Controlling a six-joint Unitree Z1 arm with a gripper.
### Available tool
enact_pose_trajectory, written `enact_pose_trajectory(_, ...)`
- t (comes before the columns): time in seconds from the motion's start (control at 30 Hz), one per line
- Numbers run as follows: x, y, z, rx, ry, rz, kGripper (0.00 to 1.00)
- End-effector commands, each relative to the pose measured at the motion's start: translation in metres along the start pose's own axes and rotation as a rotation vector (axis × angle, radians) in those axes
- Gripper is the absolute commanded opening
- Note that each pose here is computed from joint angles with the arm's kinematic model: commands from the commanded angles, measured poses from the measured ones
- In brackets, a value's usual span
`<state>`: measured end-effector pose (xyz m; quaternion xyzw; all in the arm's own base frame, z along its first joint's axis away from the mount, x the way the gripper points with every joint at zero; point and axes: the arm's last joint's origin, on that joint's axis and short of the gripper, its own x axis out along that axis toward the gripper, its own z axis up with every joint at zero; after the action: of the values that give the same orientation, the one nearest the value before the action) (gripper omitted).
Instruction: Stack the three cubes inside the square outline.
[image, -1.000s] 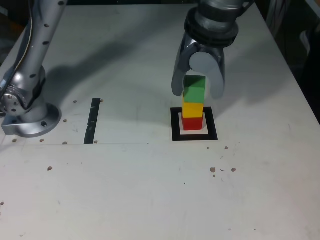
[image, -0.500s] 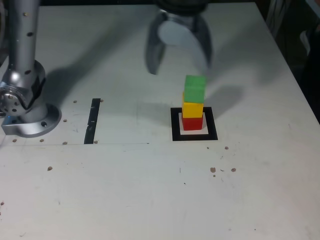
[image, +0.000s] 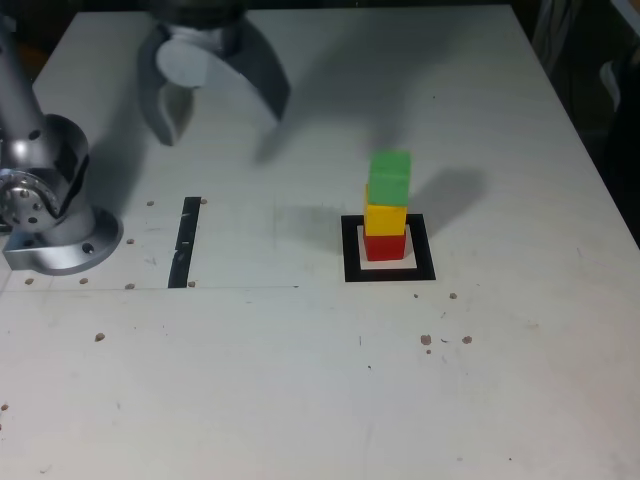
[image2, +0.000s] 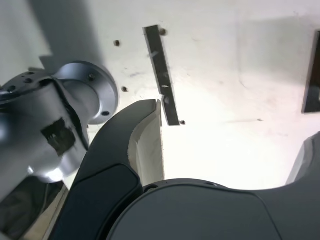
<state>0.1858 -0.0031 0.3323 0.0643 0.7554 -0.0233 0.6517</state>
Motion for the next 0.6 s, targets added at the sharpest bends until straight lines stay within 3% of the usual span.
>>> enact_pose_trajectory(0.0, 0.057, -0.006, -0.031, -0.002, 0.195, -0.020, 0.99)
enact_pose_trajectory(0.27, 0.117, -0.016, -0.054, -0.004, 0.103, -0.043, 1.00)
enact_pose_trajectory(0.47, 0.133, -0.019, -0.051, 0.005, 0.092, -0.017, 0.99)
enact_pose_trajectory(0.57, 0.141, -0.018, -0.044, 0.007, 0.117, -0.014, 0.99)
